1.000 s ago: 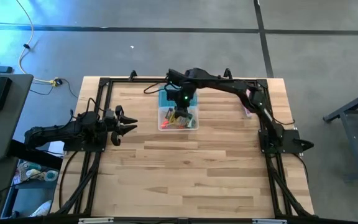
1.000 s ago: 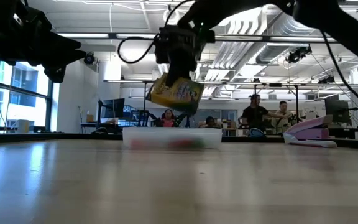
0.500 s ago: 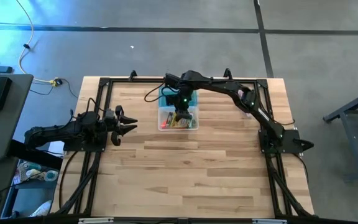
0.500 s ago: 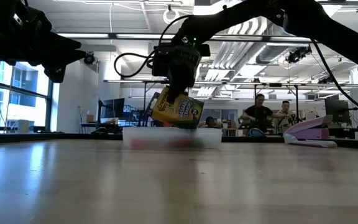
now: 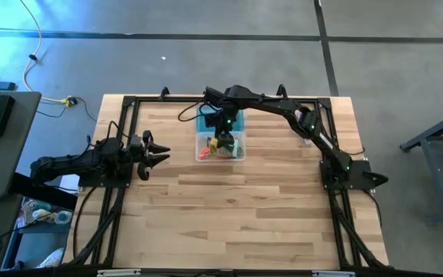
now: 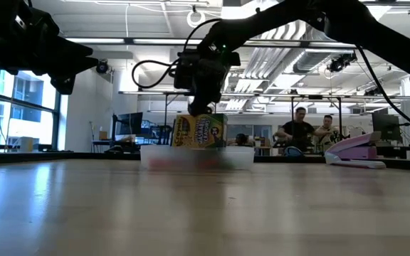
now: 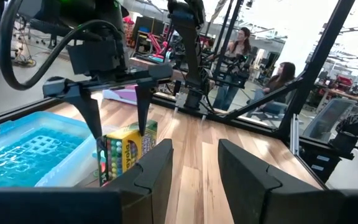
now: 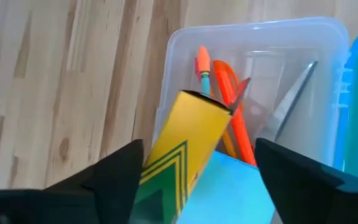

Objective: Pack school essentials
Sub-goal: Put the crayon box into the blue supply box

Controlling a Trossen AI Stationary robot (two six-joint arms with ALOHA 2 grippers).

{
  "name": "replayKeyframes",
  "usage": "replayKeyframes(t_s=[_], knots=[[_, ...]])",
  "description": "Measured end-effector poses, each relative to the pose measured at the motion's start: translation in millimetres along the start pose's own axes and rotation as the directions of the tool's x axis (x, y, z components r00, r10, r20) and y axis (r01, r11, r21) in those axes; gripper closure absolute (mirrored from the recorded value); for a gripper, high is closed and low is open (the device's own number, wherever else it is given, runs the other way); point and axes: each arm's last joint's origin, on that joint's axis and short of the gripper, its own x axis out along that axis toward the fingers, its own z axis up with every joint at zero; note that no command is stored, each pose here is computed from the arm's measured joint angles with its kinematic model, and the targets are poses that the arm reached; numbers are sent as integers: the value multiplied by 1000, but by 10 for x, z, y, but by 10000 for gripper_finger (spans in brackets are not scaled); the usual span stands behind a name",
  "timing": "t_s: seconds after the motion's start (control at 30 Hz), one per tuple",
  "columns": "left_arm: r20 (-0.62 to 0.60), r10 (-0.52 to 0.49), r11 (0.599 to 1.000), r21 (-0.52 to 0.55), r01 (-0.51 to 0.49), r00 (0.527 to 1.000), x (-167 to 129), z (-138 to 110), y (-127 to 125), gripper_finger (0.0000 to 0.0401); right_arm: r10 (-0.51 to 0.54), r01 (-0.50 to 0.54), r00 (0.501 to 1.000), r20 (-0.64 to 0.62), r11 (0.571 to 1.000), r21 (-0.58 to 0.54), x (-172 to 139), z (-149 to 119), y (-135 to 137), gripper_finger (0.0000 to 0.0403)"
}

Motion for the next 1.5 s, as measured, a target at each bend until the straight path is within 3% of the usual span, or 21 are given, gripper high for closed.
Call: replayKeyframes(t_s=[0.17, 0.4, 0.73, 0.87, 1.1, 1.5], knots=[[0, 0, 1000, 0, 0, 1000, 0, 0, 0, 284, -28, 28, 1000, -5, 999, 42, -116, -38, -49, 71], [0, 0, 1000, 0, 0, 1000, 0, 0, 0, 284, -113, 115, 992, -51, 992, 53, -327, -35, -16, 66], [0, 0, 1000, 0, 0, 1000, 0, 0, 0, 284, -70, 81, 994, -78, 987, 141, -330, -32, 100, 66], [0, 0, 1000, 0, 0, 1000, 0, 0, 0, 284, -84, 94, 993, -77, 988, 126, -366, 42, 308, 66], [0, 0, 1000, 0, 0, 1000, 0, 0, 0, 284, -251, 262, 961, -113, 959, 104, -351, 201, 774, 66], [0, 0, 1000, 0, 0, 1000, 0, 0, 0, 284, -400, 423, 904, -149, 887, 183, 187, 378, 1586, 73]])
